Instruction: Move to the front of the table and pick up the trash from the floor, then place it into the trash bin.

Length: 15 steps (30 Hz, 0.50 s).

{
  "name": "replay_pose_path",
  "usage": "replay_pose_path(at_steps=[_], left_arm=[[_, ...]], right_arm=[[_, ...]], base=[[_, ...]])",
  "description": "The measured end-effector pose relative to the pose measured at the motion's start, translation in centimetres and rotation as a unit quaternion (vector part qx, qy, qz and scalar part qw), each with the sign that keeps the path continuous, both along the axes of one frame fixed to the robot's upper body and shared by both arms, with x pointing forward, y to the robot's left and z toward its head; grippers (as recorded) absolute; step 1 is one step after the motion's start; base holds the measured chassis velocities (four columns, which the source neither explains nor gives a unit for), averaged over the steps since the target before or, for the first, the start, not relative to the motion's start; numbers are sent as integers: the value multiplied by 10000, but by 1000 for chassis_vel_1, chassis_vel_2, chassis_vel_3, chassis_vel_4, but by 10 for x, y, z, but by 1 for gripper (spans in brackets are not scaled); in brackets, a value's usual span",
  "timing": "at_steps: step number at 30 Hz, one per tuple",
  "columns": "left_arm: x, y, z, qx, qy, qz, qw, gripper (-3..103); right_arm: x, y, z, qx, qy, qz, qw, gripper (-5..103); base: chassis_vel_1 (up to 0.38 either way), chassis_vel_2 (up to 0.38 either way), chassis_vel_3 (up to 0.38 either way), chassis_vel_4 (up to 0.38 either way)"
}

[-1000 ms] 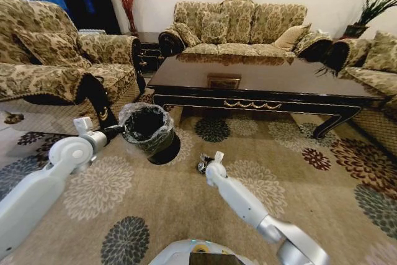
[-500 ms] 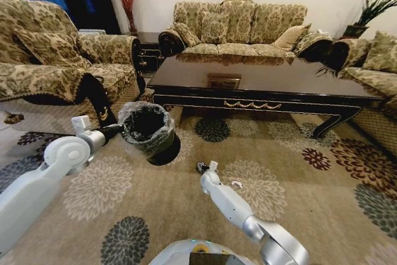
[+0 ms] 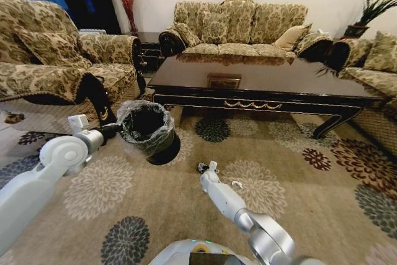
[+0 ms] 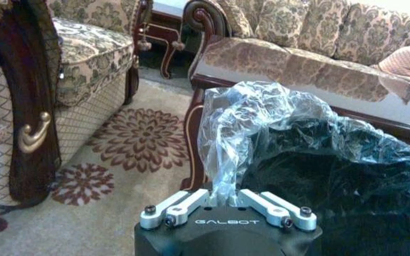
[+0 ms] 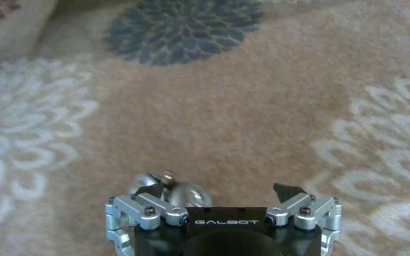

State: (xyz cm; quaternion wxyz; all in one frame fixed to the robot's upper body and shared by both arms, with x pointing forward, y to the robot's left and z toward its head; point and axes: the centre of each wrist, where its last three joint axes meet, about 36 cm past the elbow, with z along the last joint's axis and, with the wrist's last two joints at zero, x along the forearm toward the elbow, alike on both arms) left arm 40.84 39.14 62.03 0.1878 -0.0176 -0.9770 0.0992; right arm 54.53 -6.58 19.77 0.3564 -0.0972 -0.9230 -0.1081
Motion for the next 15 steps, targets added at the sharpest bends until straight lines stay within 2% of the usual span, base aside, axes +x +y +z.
replay_pose_path(at_steps=[9,15], left_arm=[[1,-3,-4,34,75,-49,10000,4],[3,-3,-6,43,98,-32,9999,4]], right_arm=[[-6,-7,-11,-153,-33,170,9997,100],[-11,6,-5,-52,-262,322,9991,100]], base=[[0,0,0,0],[0,0,0,0]])
